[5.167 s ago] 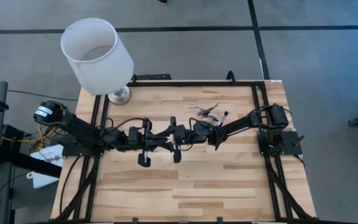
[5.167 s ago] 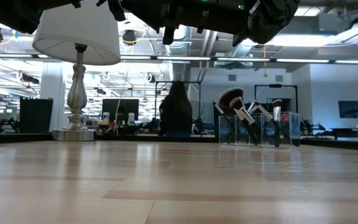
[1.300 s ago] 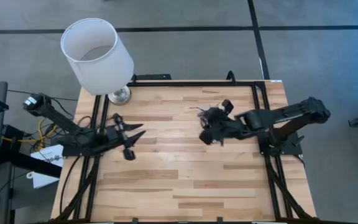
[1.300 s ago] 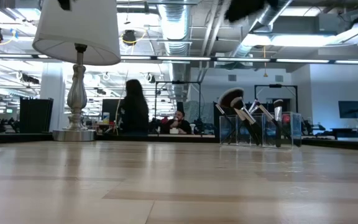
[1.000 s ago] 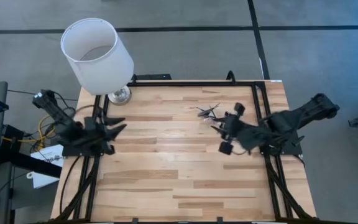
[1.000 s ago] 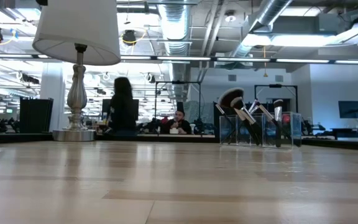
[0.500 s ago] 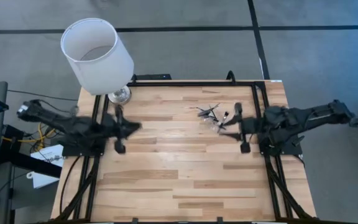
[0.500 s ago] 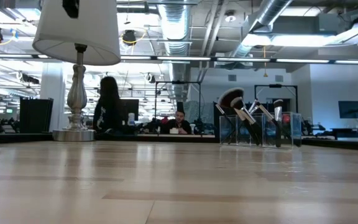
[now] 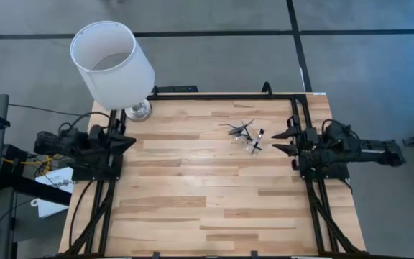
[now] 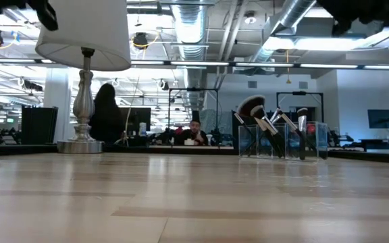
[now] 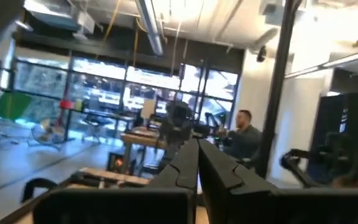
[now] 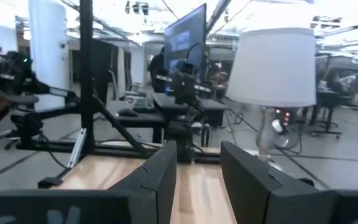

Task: Put items in baskets/containers
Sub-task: Return to Home Position

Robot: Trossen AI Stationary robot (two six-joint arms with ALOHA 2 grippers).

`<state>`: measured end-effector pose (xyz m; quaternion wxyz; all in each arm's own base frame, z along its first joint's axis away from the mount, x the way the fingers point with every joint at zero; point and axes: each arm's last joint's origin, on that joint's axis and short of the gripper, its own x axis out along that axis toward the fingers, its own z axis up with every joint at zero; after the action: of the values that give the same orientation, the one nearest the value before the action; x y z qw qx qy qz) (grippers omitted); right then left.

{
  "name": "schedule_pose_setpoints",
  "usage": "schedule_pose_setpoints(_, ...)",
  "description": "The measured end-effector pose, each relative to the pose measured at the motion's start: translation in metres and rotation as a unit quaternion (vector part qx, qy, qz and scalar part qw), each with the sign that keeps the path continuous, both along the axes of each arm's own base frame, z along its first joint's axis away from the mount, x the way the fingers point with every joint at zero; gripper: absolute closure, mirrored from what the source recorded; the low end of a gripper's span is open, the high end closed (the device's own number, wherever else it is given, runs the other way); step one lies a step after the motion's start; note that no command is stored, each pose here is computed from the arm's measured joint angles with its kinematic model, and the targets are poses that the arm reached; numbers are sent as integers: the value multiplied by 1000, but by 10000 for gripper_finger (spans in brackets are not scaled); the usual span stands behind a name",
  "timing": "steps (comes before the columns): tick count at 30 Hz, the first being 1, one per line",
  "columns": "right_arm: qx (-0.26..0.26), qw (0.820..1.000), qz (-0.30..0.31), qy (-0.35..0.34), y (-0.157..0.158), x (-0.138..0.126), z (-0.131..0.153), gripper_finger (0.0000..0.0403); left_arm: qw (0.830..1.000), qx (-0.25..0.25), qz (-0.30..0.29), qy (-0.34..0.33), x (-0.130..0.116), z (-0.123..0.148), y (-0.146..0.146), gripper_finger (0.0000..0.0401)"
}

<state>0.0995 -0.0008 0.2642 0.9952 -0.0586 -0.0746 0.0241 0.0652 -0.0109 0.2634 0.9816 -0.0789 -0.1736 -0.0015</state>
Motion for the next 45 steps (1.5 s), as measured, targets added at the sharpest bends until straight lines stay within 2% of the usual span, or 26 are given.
schedule_pose_setpoints(3,3,1000,5,5,-1,-8,-11,286,999,28,17,21,7,-17,-1,391)
schedule_pose_setpoints(6,3,1000,6,3,-1,-16,-19,286,997,70,8,33,12,-30,-4,393)
schedule_pose_setpoints(9,1,1000,6,-17,0,-24,-27,286,997,75,10,30,15,-38,-5,393)
schedule_pose_setpoints(17,0,1000,2,13,-1,-18,-43,286,995,96,0,-7,23,-64,-9,393)
schedule_pose_setpoints(26,29,999,7,12,-2,-7,-74,286,995,98,-12,-6,24,-64,-10,394)
schedule_pose_setpoints(30,27,1000,7,4,-2,-4,-82,286,996,94,4,4,26,-65,-9,394)
schedule_pose_setpoints(38,28,998,23,56,1,-2,-95,286,995,100,4,26,30,-68,-10,394)
schedule_pose_setpoints(45,28,998,24,57,2,-2,-95,286,993,106,2,47,34,-72,-12,394)
